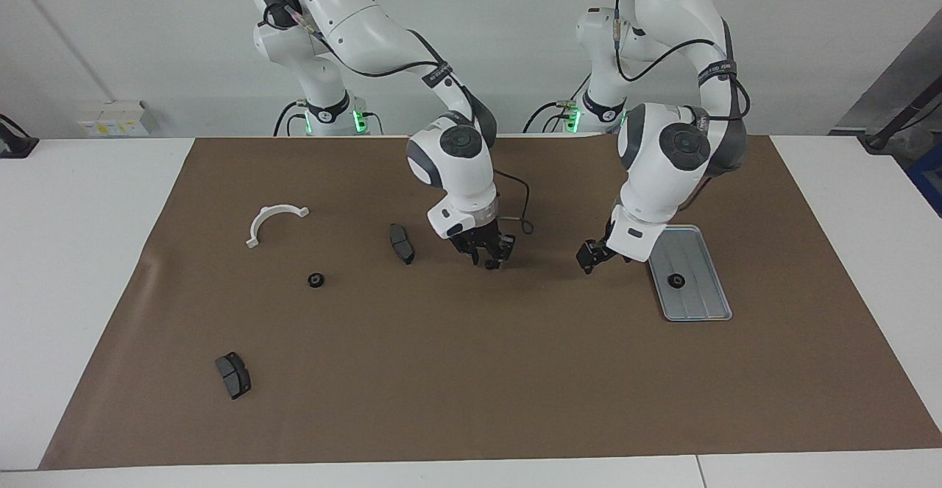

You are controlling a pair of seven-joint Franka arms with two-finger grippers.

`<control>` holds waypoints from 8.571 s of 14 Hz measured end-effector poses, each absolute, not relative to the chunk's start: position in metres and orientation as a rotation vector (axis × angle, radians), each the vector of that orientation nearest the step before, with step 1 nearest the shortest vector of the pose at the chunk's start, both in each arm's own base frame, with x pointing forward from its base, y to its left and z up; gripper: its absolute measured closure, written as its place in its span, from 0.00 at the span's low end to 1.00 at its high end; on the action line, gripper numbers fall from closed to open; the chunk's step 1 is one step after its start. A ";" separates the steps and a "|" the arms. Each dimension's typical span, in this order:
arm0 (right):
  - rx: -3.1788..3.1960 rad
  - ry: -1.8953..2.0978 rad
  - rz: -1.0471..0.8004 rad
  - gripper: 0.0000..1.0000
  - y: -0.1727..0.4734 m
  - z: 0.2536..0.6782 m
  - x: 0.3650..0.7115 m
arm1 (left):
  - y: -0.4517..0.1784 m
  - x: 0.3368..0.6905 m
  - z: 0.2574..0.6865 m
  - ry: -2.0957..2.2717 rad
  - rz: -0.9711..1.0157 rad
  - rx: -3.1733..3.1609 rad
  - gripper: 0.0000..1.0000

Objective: Pick bearing gear from pile to tray

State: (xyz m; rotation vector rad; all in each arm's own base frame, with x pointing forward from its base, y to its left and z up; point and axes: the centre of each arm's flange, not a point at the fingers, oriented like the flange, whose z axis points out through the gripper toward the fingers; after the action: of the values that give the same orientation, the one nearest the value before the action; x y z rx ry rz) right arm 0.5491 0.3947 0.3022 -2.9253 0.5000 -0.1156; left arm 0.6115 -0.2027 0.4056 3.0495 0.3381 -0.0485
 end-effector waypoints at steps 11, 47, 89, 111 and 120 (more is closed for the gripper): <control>-3.050 0.336 -0.249 0.00 0.200 0.419 0.621 | -0.380 0.558 0.337 0.274 -0.033 3.047 0.21; -3.133 -0.243 0.079 0.23 0.048 0.282 0.579 | -0.284 0.607 0.336 0.325 0.017 3.047 0.75; -2.847 0.538 -0.134 0.66 0.380 0.294 0.540 | -0.159 0.572 0.408 -0.085 -0.084 3.032 0.00; -3.237 0.284 -0.412 0.00 0.128 0.434 0.626 | -0.401 0.565 0.357 0.172 0.017 3.087 0.30; -3.160 0.237 -0.254 0.00 0.003 0.538 0.586 | -0.423 0.542 0.316 0.100 0.035 3.116 0.31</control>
State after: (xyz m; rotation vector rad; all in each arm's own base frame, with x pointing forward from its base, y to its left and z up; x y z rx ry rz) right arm 0.5865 0.0032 0.5384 -3.1596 0.2374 -0.2536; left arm 0.5422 -0.4233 0.3163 3.1163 0.0996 0.0347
